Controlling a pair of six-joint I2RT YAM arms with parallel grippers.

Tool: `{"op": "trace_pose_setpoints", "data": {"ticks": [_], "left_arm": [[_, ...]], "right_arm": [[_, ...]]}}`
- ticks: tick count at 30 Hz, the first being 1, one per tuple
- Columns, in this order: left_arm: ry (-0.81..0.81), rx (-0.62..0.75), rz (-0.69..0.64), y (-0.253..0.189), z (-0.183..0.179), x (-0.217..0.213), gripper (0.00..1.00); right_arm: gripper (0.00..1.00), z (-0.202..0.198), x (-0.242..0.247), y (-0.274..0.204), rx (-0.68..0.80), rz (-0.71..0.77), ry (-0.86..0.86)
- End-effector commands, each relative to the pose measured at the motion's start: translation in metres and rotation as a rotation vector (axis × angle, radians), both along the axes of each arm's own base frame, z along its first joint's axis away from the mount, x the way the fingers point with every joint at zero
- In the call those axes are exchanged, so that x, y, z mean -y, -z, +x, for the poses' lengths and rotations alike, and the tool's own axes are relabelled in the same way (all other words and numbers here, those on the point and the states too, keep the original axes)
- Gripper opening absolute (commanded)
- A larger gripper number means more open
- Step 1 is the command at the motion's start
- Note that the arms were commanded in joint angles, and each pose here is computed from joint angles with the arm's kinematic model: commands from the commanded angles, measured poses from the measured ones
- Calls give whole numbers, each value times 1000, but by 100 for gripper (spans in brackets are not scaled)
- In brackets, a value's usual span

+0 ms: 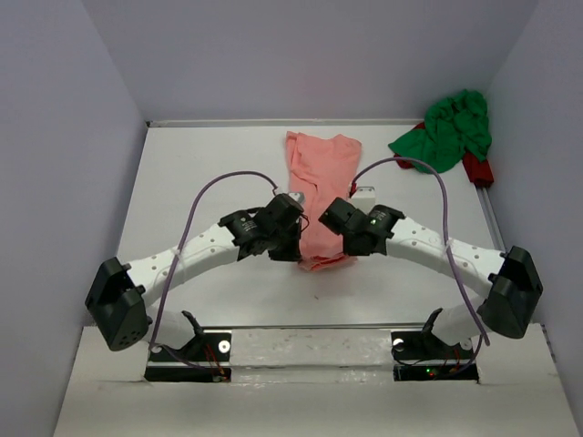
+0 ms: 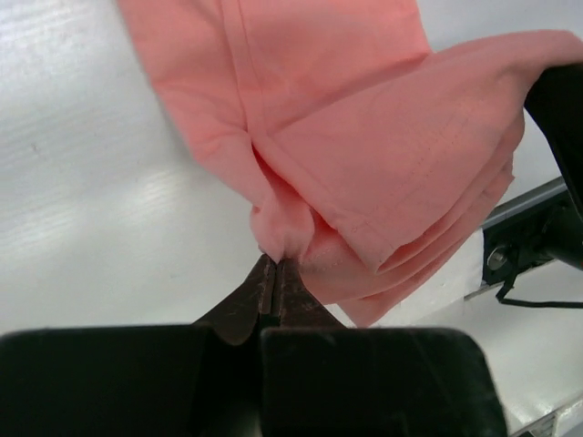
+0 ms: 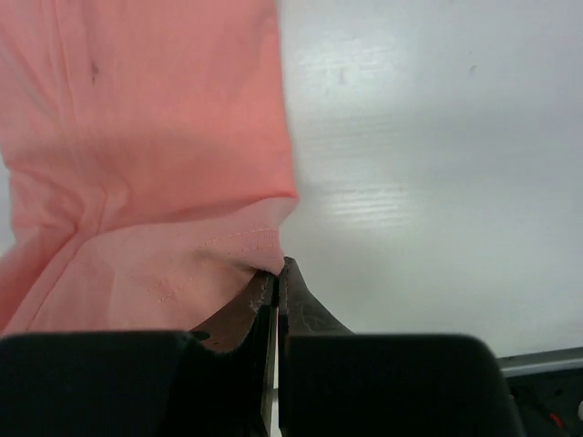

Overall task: Fold and stack the t-shirts
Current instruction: Fold the folded rectangular tshirt in 1/3 of the way

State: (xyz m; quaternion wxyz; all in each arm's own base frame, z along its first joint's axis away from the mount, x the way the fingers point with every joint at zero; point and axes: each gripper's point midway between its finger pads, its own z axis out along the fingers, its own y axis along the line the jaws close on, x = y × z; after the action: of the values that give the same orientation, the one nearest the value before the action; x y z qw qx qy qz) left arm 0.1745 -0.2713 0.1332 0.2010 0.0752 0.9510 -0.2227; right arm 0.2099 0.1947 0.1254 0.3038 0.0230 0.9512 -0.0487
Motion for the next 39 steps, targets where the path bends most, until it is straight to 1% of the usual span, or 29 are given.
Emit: {"op": "trace_pose_setpoints", "data": {"ticks": [1, 2, 4, 5, 6, 7, 8, 9, 10, 11, 12, 13, 14, 15, 16, 17, 19, 20, 21, 22, 23, 27, 32, 39], "left_arm": [[44, 96, 6, -28, 36, 17, 0], [37, 85, 36, -19, 47, 16, 0], [44, 107, 19, -31, 65, 22, 0], [16, 89, 50, -21, 79, 16, 0], [24, 92, 64, -20, 88, 14, 0], [27, 103, 51, -29, 99, 16, 0], [14, 85, 74, -21, 109, 14, 0], [6, 88, 73, -23, 126, 11, 0], [-2, 105, 60, -31, 134, 9, 0], [-15, 90, 76, -25, 144, 6, 0], [-43, 92, 78, -27, 157, -2, 0], [-35, 93, 72, -30, 168, 1, 0], [-46, 109, 64, -39, 175, -2, 0], [-48, 100, 76, -33, 184, -2, 0], [-58, 138, 57, -51, 199, -1, 0], [-50, 105, 86, -39, 203, -3, 0], [-55, 107, 78, -42, 219, -1, 0], [-51, 104, 75, -43, 223, 0, 0], [-51, 127, 62, -52, 232, 3, 0], [-52, 127, 61, -53, 236, 3, 0], [-51, 107, 68, -45, 240, 2, 0], [-36, 96, 62, -38, 253, 5, 0], [-35, 74, 54, -21, 265, 3, 0], [-43, 28, 58, 2, 282, -5, 0]], "right_arm": [[0, 51, 3, -26, 59, -27, -113], [0, 57, -1, -23, 48, -37, -159], [0, 69, -2, -23, 49, -42, -170], [0, 81, -2, -27, 57, -25, -166], [0, 86, -3, -22, 37, -40, -191], [0, 90, -4, -22, 35, -40, -200], [0, 100, -4, -26, 44, -26, -202], [0, 104, -4, -22, 28, -34, -223], [0, 109, -2, -23, 29, -38, -219], [0, 119, 0, -27, 42, -26, -208], [0, 123, 2, -28, 39, -28, -214], [0, 129, 4, -28, 39, -34, -208], [0, 134, 5, -30, 42, -32, -206], [0, 139, 7, -32, 44, -31, -204], [0, 149, 10, -41, 61, -18, -200], [0, 154, 10, -37, 44, -19, -208], [0, 169, 13, -46, 57, -14, -216], [0, 174, 13, -46, 56, -10, -221], [0, 183, 14, -46, 50, -6, -221], [0, 182, 13, -39, 29, -9, -234], [0, 188, 12, -44, 37, -3, -237], [0, 203, 16, -38, 21, 8, -223], [0, 210, 12, -15, -32, 9, -234], [0, 228, 11, 1, -51, 8, -224]]}}
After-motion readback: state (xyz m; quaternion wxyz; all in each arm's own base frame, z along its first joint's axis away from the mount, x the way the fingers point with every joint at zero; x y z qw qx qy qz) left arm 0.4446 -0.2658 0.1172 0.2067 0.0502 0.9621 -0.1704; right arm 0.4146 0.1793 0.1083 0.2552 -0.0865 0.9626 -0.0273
